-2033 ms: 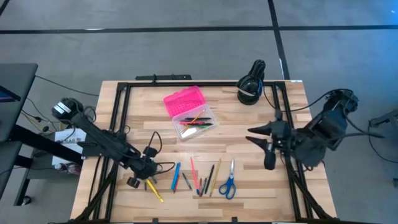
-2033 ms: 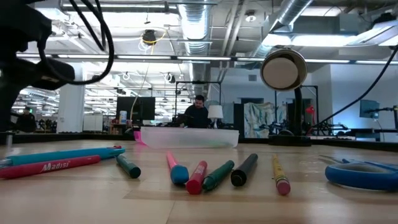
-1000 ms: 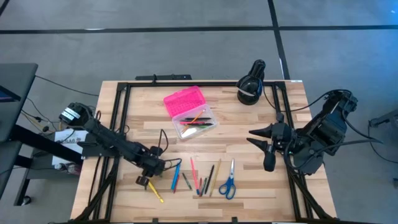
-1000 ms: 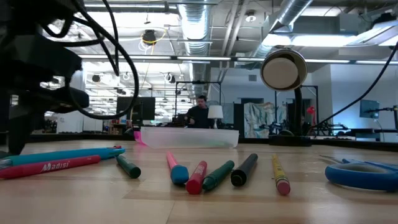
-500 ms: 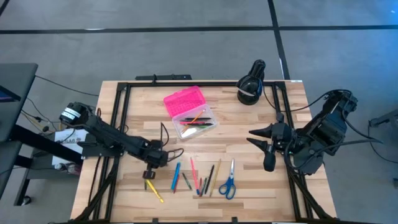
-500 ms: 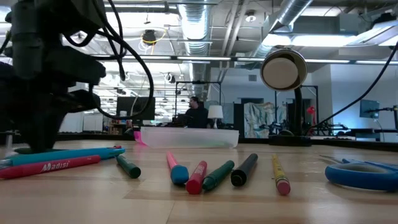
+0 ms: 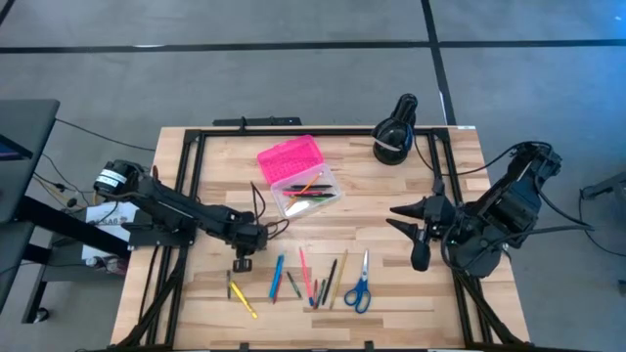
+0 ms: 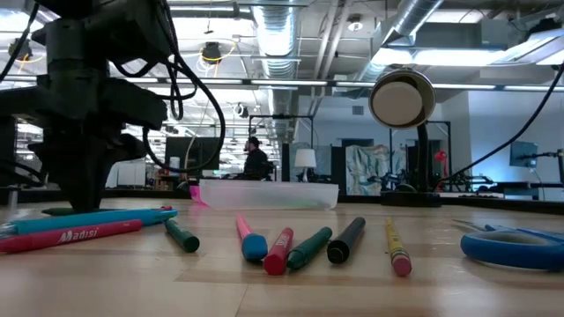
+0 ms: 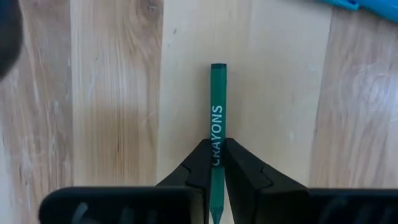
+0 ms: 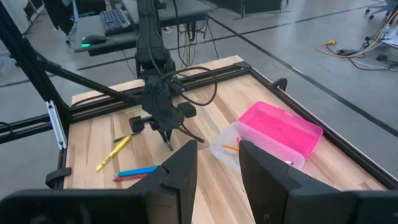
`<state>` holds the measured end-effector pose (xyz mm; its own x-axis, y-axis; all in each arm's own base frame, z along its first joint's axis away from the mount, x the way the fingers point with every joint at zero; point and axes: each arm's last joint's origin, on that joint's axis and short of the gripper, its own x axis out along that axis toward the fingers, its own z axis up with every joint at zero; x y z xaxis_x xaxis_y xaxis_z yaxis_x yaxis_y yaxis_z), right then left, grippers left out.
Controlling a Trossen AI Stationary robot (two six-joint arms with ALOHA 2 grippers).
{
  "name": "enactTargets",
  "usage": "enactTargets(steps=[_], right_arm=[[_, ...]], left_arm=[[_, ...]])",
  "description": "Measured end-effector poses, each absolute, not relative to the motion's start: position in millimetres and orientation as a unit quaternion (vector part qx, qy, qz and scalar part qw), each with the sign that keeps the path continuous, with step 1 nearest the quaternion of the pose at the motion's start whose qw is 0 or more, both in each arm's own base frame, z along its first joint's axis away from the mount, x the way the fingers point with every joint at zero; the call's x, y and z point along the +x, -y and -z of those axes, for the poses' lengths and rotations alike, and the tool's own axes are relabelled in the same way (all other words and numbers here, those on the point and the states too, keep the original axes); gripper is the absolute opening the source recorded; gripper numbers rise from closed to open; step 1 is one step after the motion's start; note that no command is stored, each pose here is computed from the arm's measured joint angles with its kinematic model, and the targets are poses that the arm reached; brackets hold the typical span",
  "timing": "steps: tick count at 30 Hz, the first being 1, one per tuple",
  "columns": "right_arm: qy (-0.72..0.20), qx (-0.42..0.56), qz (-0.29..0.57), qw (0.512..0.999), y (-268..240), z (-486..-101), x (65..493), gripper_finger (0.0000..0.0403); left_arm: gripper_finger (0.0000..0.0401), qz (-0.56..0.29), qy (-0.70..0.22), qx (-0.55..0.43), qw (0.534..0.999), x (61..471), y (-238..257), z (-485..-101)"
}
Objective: Pick & place school supplies into a supply box
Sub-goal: Put the green crayon into the pink supply box
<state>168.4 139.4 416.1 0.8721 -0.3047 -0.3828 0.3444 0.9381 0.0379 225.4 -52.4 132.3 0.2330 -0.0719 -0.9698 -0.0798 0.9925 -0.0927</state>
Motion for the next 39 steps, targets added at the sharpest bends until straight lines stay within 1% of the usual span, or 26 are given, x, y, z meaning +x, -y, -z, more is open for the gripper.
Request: enactTargets(steps=[4, 8, 11, 18, 23, 26, 31, 34, 39], right_arm=[[-0.189, 0.053, 0.168, 0.966, -139.4, -416.1, 168.4, 0.0111], [-0.189, 0.053, 0.168, 0.966, -139.4, -416.1, 168.4, 0.0111], [-0.189, 0.053, 0.168, 0.966, -139.3, -416.2, 168.3, 0.0111], [-0.189, 0.053, 0.168, 0.966, -139.3, -416.2, 168.3, 0.0111], [-0.189, 0.053, 0.168, 0.966, -139.3, -416.2, 168.3, 0.0111], [-0.189, 0.052, 0.168, 0.966, -139.3, -416.1, 168.3, 0.0111], [-0.189, 0.052, 0.168, 0.966, -139.4, -416.1, 168.4, 0.0111], [-0.188, 0.052, 0.170, 0.966, -138.8, -416.1, 168.8, 0.0111], [-0.188, 0.054, 0.178, 0.964, -136.0, -415.9, 171.1, 0.0111]], left_arm=[[0.0013, 0.000, -0.616, -0.076, 0.784, 231.4, 48.3, -137.1], [0.0013, -0.017, -0.591, -0.072, 0.804, 243.8, 40.8, -147.6], [0.0013, -0.014, -0.581, -0.081, 0.809, 250.6, 35.4, -154.9], [0.0013, -0.025, -0.536, -0.099, 0.838, 274.2, 17.4, -185.2], [0.0013, -0.081, -0.477, -0.112, 0.868, 291.8, -16.3, -211.9], [0.0012, -0.120, -0.435, -0.129, 0.883, 297.1, -43.0, -220.7], [0.0012, -0.168, -0.394, -0.145, 0.892, 295.9, -80.8, -225.1], [0.0012, -0.164, -0.395, -0.156, 0.890, 294.8, -93.0, -221.5], [0.0015, -0.156, -0.419, -0.154, 0.881, 299.1, -96.6, -207.2]])
